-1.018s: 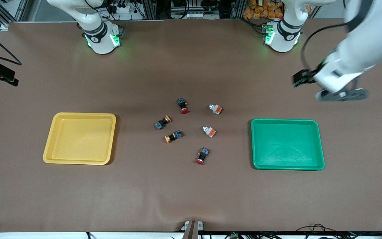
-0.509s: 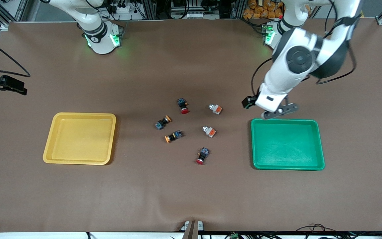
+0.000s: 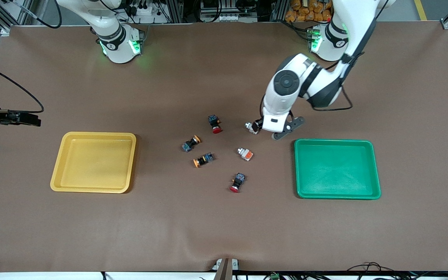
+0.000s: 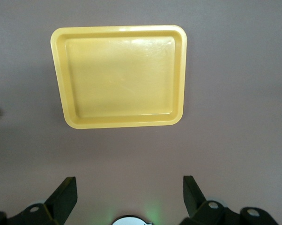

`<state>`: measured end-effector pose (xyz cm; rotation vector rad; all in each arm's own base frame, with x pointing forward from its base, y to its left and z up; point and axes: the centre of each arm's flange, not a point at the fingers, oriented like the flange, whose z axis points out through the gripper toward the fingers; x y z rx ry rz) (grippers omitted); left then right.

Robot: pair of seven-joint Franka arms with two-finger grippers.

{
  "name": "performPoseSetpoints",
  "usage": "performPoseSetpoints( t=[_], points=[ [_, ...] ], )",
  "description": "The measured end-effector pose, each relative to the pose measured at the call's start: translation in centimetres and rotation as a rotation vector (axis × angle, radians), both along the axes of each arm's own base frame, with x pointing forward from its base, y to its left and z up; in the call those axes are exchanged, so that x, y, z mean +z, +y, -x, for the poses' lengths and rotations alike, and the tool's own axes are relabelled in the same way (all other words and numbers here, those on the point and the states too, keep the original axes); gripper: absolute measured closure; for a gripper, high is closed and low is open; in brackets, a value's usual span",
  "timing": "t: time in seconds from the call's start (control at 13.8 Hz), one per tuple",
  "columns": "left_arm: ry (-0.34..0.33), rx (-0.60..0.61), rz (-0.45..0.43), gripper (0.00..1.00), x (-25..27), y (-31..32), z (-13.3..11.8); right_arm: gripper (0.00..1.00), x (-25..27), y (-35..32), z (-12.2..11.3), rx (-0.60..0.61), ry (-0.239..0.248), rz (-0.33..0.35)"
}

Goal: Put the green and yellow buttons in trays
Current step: 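Grasp the orange-white button with the left gripper while the right gripper advances, then lower the left gripper's button into the green tray while the right gripper grasps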

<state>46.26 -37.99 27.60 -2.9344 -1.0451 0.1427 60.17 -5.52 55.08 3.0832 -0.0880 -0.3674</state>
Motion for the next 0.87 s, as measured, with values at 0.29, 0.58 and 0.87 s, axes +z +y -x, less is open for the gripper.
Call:
performPoseSetpoints(
  t=[0.29,0.58,0.87],
  points=[
    [-0.015,0.143,-0.021,0.0,-4.0,-2.7,1.9,0.0,-0.3,-0.1,0.0,-0.009,0.009,-0.001],
    [-0.02,0.197,-0.059,0.0,-8.4,-3.1,2.7,0.0,-2.6,3.2,-1.0,-0.138,0.035,0.029],
    [-0.009,0.202,-0.046,0.28,-10.3,-3.0,2.7,0.0,-6.9,8.0,-3.3,-0.303,0.066,-0.117]
  ],
)
